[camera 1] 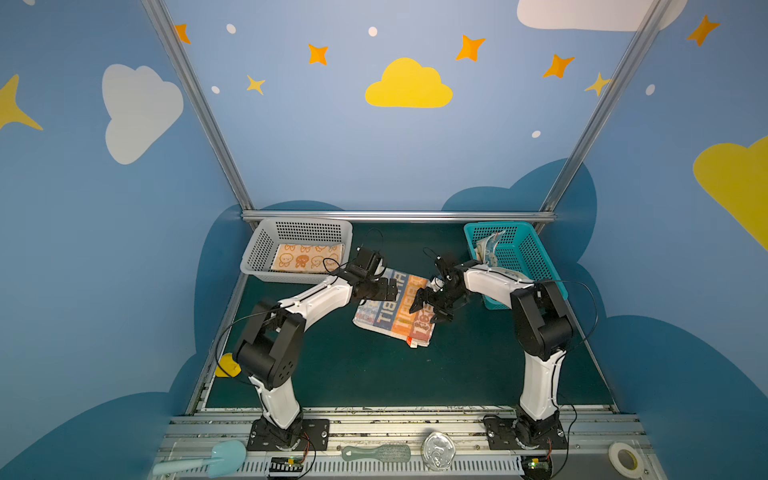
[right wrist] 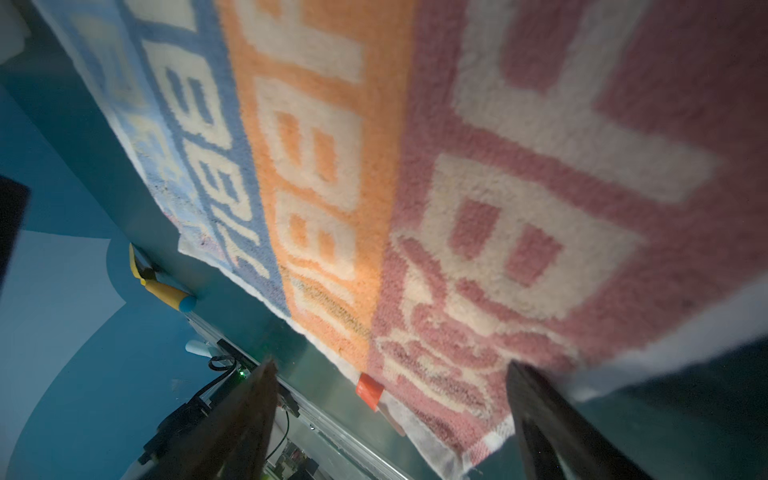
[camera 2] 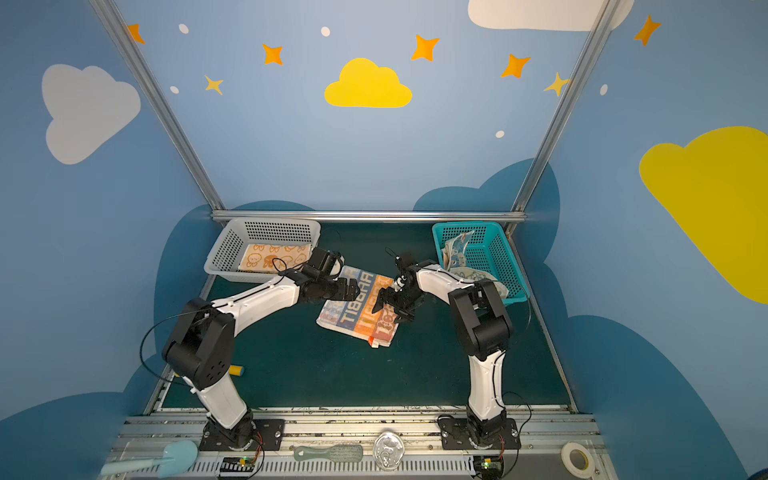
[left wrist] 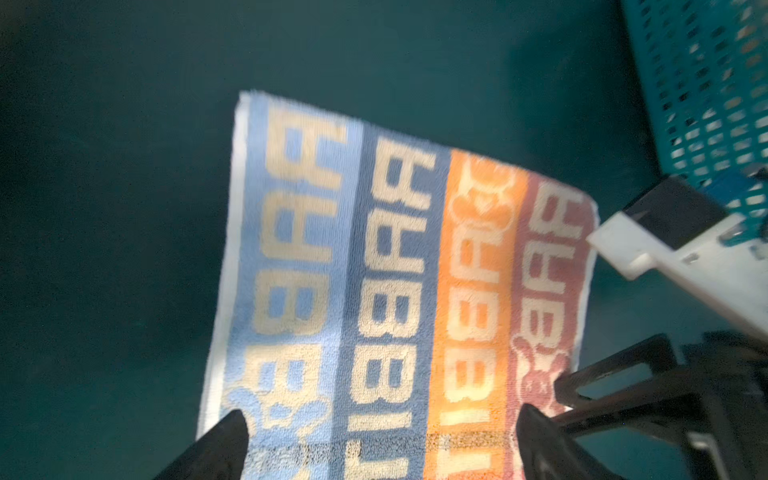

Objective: Fold and stack the towels

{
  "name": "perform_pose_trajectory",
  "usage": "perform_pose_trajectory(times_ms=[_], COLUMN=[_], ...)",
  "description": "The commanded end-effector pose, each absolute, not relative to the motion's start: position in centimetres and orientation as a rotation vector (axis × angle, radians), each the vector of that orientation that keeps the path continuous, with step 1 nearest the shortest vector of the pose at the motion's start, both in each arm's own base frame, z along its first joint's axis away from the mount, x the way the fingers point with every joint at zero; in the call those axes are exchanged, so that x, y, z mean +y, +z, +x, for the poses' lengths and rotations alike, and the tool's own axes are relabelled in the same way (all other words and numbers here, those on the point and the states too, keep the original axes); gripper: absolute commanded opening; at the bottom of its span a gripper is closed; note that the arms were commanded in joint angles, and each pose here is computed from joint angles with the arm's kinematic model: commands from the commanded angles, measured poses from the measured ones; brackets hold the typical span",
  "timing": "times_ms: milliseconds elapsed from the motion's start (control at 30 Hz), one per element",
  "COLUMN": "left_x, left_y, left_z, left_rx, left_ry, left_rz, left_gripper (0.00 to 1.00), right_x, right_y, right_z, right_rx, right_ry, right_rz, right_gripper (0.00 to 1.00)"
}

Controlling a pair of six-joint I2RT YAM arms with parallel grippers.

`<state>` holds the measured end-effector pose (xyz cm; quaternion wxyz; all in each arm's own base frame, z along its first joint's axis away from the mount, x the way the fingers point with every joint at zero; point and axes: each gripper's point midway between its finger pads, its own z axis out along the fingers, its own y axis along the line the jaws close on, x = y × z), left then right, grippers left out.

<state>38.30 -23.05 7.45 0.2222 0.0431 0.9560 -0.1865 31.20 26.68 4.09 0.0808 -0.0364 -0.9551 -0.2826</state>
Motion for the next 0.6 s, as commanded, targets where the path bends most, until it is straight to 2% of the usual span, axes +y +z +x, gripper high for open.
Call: perform_pose_trajectory(times_ms=[0, 333, 467, 567], left_x=[-23.9, -26.3, -27.0, -25.3], left_y=[6.1, 2.6, 4.4, 7.6], left_z=[37.4, 31.5, 29.6, 31.2], left_rx=[2.675, 2.783, 2.756, 2.678], left_ry=[-0.647, -0.688, -0.702, -0.62], left_rz=[0.045, 0.024, 0.024, 0.01], left_gripper=[1.0, 1.0, 1.0, 1.0], right_x=[25.7, 22.8, 22.7, 23.0], right_y=[3.4, 2.2, 3.7, 7.0], right_z=[32.2, 33.2, 32.8, 33.7], right_rx=[-2.865, -2.876, -2.884, -2.933], right_ry=[-0.796, -0.592, -0.617, -0.696], right_rz=[-0.096, 0.019, 0.091, 0.106], right_gripper=[0.87, 0.87, 0.87, 0.88])
